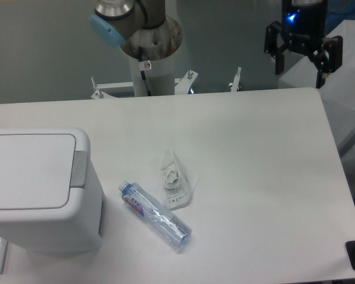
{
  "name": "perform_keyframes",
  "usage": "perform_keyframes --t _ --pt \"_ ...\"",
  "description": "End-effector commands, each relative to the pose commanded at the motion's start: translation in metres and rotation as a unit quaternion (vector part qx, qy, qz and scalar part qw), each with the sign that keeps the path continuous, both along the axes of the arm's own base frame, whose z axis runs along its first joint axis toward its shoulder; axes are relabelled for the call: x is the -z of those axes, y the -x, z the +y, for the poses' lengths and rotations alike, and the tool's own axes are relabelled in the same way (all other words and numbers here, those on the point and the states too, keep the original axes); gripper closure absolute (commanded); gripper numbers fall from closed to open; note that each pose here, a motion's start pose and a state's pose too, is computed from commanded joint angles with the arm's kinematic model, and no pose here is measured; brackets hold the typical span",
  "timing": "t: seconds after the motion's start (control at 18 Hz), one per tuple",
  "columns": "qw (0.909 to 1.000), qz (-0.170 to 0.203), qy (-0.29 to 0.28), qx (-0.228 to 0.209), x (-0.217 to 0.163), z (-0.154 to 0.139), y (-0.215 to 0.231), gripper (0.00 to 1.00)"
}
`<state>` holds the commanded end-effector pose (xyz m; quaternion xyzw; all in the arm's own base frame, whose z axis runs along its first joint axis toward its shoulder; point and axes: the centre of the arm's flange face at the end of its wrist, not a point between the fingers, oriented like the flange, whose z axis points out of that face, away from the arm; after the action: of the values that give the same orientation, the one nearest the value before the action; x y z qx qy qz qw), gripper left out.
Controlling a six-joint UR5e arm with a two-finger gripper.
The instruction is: Open the trash can
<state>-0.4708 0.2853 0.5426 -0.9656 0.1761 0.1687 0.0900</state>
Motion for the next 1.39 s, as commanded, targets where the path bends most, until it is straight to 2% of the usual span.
perform_keyframes --t 0.17,0.39,0.5,0.67,0.78,1.11,1.22,1.39 --pt "1.0 0.0 -0.001 0.002 -0.001 0.002 -0.001 0.0" --pt "0.9986 -0.02 -0.035 -0.034 -0.001 0.015 -0.008 0.0" --pt "0.9959 -0.033 -0.054 -0.065 -0.003 0.029 -0.015 0.0" --pt "0.9926 -0.039 -0.085 -0.077 -0.006 0.063 -0.033 0.0" --pt "0.9888 -0.045 -0.099 -0.102 -0.006 0.07 -0.038 0.0" --pt "0.9754 -0.071 -0.138 -0.156 -0.009 0.116 -0.074 0.0" --pt "0.9727 -0.08 -0.146 -0.162 -0.007 0.132 -0.088 0.0" --pt "0.9609 -0.111 -0.156 -0.2 -0.001 0.155 -0.11 0.0"
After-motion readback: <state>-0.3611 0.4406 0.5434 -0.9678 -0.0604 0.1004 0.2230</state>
